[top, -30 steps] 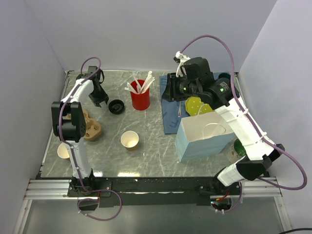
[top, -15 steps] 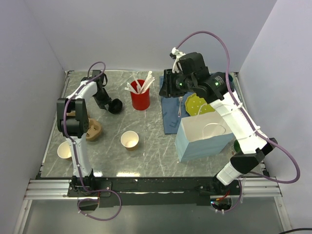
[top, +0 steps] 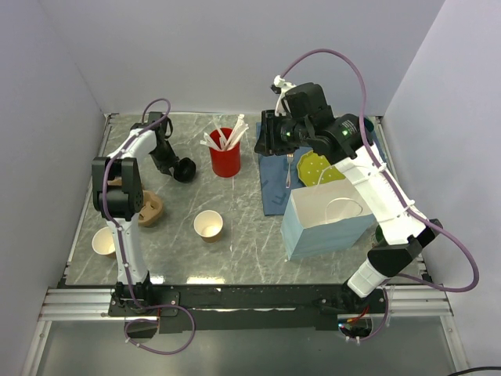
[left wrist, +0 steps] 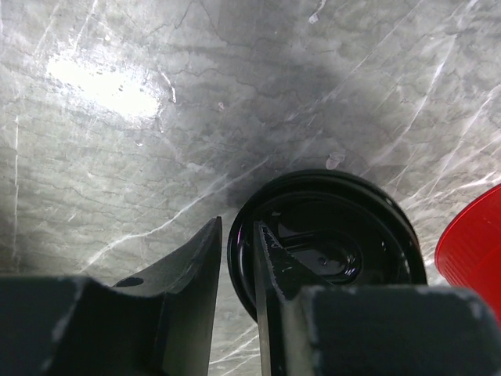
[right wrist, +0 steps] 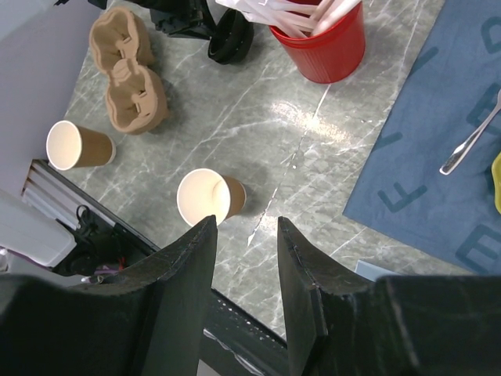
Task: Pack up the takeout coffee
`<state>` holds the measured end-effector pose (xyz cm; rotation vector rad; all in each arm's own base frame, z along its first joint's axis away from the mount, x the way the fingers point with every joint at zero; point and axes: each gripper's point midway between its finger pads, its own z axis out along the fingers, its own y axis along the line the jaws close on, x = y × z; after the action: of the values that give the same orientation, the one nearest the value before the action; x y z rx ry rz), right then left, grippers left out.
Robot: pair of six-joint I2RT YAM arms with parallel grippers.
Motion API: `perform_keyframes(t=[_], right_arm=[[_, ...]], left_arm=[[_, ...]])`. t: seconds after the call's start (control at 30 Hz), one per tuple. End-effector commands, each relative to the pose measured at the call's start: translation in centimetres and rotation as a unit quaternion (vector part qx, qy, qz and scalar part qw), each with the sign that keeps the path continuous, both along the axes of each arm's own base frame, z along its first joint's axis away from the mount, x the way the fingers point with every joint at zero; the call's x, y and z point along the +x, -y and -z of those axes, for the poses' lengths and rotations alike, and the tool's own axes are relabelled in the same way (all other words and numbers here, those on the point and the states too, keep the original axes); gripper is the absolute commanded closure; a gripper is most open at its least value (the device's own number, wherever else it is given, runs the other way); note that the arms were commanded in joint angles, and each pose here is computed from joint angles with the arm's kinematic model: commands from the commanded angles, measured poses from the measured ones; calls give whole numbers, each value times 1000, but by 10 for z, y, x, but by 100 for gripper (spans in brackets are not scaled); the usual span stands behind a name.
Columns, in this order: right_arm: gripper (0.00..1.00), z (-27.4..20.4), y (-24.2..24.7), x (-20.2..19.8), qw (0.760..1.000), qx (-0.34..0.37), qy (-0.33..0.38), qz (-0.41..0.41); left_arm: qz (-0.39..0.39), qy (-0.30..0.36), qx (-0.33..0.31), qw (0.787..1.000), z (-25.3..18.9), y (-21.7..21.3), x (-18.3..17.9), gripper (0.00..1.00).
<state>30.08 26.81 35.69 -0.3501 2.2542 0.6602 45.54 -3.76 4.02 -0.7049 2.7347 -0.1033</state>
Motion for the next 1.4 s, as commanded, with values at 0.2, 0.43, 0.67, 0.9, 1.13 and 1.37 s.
perform_keyframes(t=[0.2, 0.43, 0.67, 0.9, 1.13, 1.37], right_arm=[[56, -11, -8, 7, 1000, 14, 14, 2], [56, -8, -10, 6, 1000, 11, 9, -2], [56, -10, -9, 7, 1000, 5, 15, -3], [56, -9, -10, 10, 1000, 2, 18, -7], [56, -8, -10, 9, 1000, 1, 17, -11], [56, -8, -9, 8, 1000, -2, 18, -12]], left_arm=[[22, 24, -12, 999, -16, 11, 2, 62], [23, 31, -23, 999, -14, 16, 7, 67], [21, 25, -10, 999, -20, 11, 10, 68], [26, 20, -7, 999, -23, 10, 6, 81], [24, 17, -8, 1000, -22, 10, 4, 78], [18, 21, -11, 1000, -31, 12, 5, 93]])
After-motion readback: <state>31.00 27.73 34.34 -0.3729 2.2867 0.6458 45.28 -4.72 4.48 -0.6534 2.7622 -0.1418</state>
